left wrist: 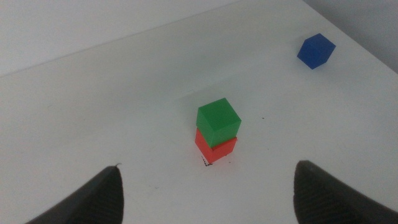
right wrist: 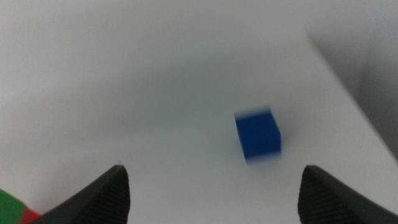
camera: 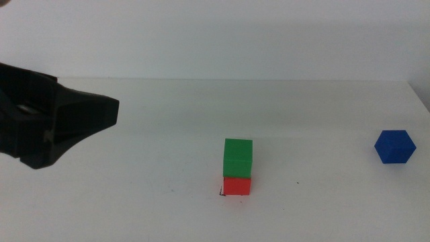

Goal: Stack red cubes first, then green, then blue cubes in a specific spot.

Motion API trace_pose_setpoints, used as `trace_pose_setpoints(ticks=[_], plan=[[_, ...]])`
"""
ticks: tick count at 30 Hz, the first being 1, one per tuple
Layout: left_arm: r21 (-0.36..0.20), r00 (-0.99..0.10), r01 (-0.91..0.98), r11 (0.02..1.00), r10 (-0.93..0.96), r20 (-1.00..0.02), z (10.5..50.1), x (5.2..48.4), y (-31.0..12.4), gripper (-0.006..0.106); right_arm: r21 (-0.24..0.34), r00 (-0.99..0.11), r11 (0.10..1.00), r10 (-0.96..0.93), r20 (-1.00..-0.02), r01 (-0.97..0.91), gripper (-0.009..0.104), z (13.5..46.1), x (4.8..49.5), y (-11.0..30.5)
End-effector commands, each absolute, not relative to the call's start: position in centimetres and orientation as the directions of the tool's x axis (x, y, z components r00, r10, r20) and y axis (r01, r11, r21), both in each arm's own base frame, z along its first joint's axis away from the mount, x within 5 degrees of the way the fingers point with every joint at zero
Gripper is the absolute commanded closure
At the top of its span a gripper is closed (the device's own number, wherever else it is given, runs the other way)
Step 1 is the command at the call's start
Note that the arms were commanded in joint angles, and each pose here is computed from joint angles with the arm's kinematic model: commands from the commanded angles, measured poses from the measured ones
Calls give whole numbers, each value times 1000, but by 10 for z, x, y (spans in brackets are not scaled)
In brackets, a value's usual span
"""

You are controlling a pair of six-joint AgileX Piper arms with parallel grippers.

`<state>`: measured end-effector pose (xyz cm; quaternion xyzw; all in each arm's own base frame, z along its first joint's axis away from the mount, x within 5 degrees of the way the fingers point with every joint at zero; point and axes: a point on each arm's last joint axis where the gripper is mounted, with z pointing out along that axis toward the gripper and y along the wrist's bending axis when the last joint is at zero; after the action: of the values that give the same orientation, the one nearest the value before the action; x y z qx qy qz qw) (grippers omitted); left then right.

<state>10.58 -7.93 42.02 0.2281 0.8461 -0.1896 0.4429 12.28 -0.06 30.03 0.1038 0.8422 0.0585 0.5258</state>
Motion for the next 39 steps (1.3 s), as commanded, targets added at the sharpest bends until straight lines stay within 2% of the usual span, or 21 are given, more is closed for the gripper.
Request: trace_pose_setpoints(ticks=[1, 4, 8, 11, 15, 16, 20, 32, 33, 35, 39], plan=[[-121, -500, 552, 825, 211, -840, 421, 105, -78, 7, 170, -622, 970, 243, -744, 175, 13, 307, 156, -2], [-119, -500, 553, 825, 214, -839, 420, 105, -79, 7, 153, -699, 970, 243, -672, 191, 13, 317, 199, -2], [-119, -499, 553, 825, 213, -840, 421, 106, -79, 7, 37, -777, 991, 124, -617, 129, 13, 307, 249, -4], [-119, -498, 553, 825, 213, -841, 421, 105, -78, 7, -38, -851, 994, 64, -522, 98, 13, 294, 285, -9], [-119, -500, 553, 825, 214, -839, 420, 106, -79, 7, -44, -947, 997, 44, -317, 61, 13, 271, 335, -28], [-119, -500, 553, 825, 214, -839, 420, 106, -79, 7, -55, -953, 996, 46, -300, 65, 13, 264, 344, -32], [-119, -498, 553, 825, 213, -840, 421, 105, -78, 7, -97, -964, 995, 6, -267, 33, 13, 240, 367, -38], [-119, -498, 553, 825, 213, -840, 421, 105, -78, 7, -88, -965, 996, -23, -263, 0, 15, 181, 399, -40], [-119, -498, 553, 825, 213, -840, 421, 105, -78, 7, -80, -966, 997, -19, -260, 2, 19, 176, 400, -39], [-119, -498, 553, 825, 213, -840, 421, 105, -78, 7, -72, -967, 997, -14, -255, 4, 35, 168, 403, -39], [-119, -498, 553, 825, 213, -840, 421, 105, -78, 7, -55, -960, 998, 9, -278, 25, 87, 173, 405, -34]])
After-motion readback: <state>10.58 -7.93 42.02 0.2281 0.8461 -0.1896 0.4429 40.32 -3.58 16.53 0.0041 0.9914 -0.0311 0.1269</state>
